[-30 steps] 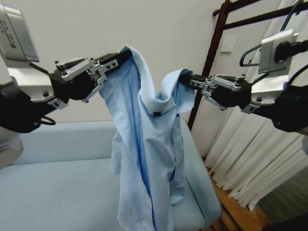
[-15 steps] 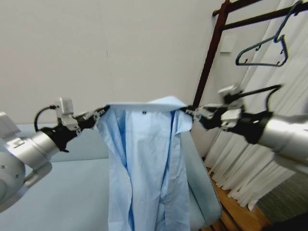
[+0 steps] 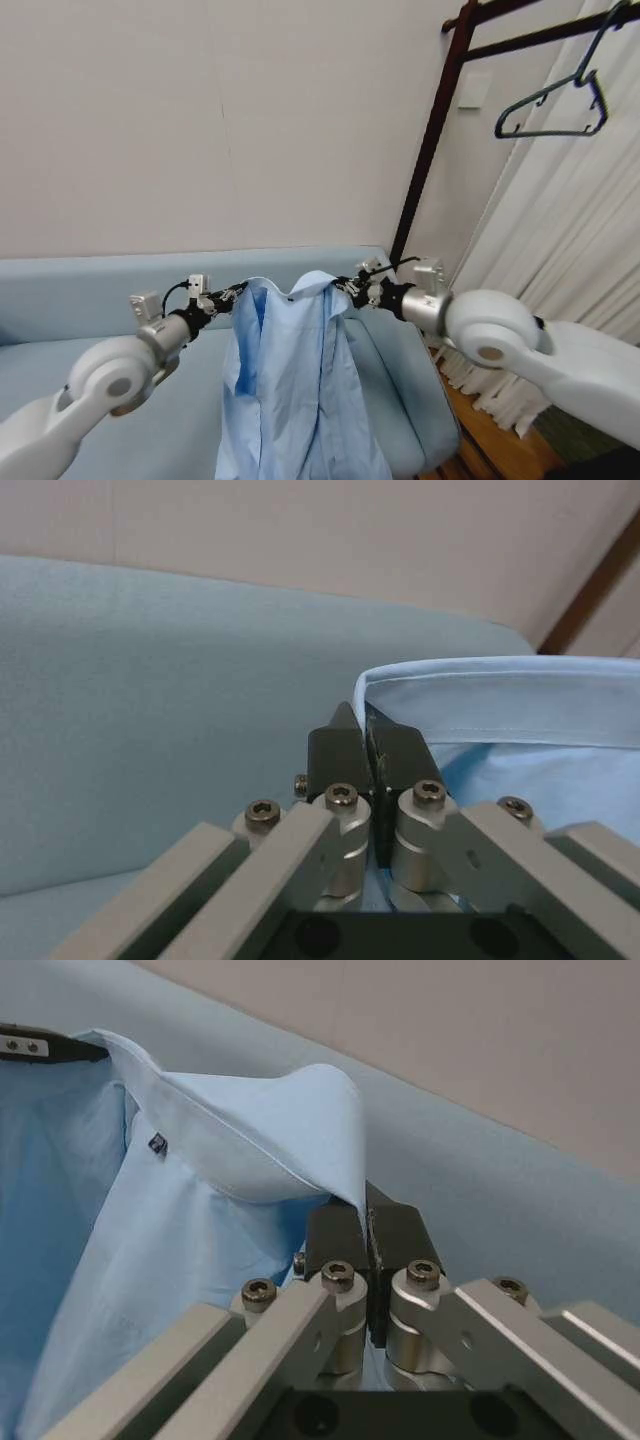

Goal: Pick up the clothes from the sofa and hang them on the clothes hanger.

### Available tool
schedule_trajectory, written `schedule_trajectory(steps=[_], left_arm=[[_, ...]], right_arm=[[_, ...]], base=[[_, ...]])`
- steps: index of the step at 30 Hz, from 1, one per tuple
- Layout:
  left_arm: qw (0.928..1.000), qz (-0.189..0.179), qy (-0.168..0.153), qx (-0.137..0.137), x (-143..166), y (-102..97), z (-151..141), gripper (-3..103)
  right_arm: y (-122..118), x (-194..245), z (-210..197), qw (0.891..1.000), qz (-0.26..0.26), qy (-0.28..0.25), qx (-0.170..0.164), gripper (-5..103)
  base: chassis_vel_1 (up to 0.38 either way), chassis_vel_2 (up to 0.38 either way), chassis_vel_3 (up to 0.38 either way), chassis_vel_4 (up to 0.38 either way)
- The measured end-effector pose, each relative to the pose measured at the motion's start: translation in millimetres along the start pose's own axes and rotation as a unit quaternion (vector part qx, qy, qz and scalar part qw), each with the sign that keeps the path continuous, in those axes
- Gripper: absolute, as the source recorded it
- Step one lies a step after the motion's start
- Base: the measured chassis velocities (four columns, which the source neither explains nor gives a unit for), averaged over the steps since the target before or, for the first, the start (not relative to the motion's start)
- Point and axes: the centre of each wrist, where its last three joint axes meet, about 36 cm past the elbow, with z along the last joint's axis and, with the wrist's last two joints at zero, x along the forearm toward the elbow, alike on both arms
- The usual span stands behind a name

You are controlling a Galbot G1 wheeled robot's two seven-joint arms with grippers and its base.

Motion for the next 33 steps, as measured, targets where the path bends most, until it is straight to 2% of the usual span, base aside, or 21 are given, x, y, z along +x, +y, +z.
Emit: schedule_trajectory(steps=[1, 5, 6, 10, 11, 16, 17, 21, 22, 26, 32, 33], left_arm=[[1.0, 0.0, 0.0, 0.0, 0.0, 0.0, 0.0, 0], [0.9998, -0.015, 0.007, -0.007, -68.4, 7.4, 18.7, 0], [0.9998, -0.015, 0.007, -0.007, -68.4, 7.4, 18.7, 0], [0.9988, -0.033, 0.024, -0.026, -130.3, 18.6, 39.3, 0], [0.9988, -0.033, 0.024, -0.026, -130.3, 18.6, 39.3, 0], [0.9961, -0.04, 0.052, -0.059, -198.8, 27.1, 78.6, 0], [0.9961, -0.04, 0.052, -0.059, -198.8, 27.1, 78.6, 0], [0.9934, -0.043, 0.077, -0.073, -250.4, 22.6, 112.7, 0], [0.9934, -0.043, 0.077, -0.073, -250.4, 22.6, 112.7, 0], [0.9894, -0.064, 0.097, -0.087, -287.6, 22.0, 145.4, 0], [0.9856, -0.078, 0.111, -0.1, -301.8, 20.3, 168.9, -2], [0.985, -0.08, 0.115, -0.101, -303.1, 20.0, 172.7, 2]], right_arm=[[0.0, 0.0, 0.0, 1.0, 0.0, 0.0, 0.0, 0], [-17.0, -43.4, 25.5, 0.999, 0.004, 0.019, 0.034, 0], [-17.0, -43.4, 25.5, 0.999, 0.004, 0.019, 0.034, 0], [-27.2, -83.9, 49.8, 0.998, 0.014, 0.041, 0.04, 0], [-27.2, -83.9, 49.8, 0.998, 0.014, 0.041, 0.04, 0], [-51.6, -138.5, 85.0, 0.995, 0.043, 0.068, 0.059, 0], [-51.6, -138.5, 85.0, 0.995, 0.043, 0.068, 0.059, 0], [-68.3, -182.5, 117.3, 0.991, 0.066, 0.082, 0.076, 0], [-68.3, -182.5, 117.3, 0.991, 0.066, 0.082, 0.076, 0], [-70.0, -210.7, 145.3, 0.989, 0.075, 0.097, 0.086, 0], [-69.2, -225.2, 176.1, 0.985, 0.085, 0.119, 0.093, 0], [-70.6, -226.6, 181.8, 0.984, 0.089, 0.125, 0.093, 0]], base=[[0.0, 0.0, 0.0, 0.0], [0.0, 0.0, 0.0, 0.0], [0.0, 0.0, 0.0, 0.0], [0.0, 0.0, 0.0, 0.0], [0.0, 0.0, 0.0, 0.0], [0.0, 0.0, 0.0, 0.0], [0.0, 0.0, 0.0, 0.0], [0.0, 0.0, 0.0, 0.0], [0.0, 0.0, 0.0, 0.0], [0.0, 0.0, 0.0, 0.0], [0.0, 0.0, 0.0, 0.0], [0.0, 0.0, 0.0, 0.0]])
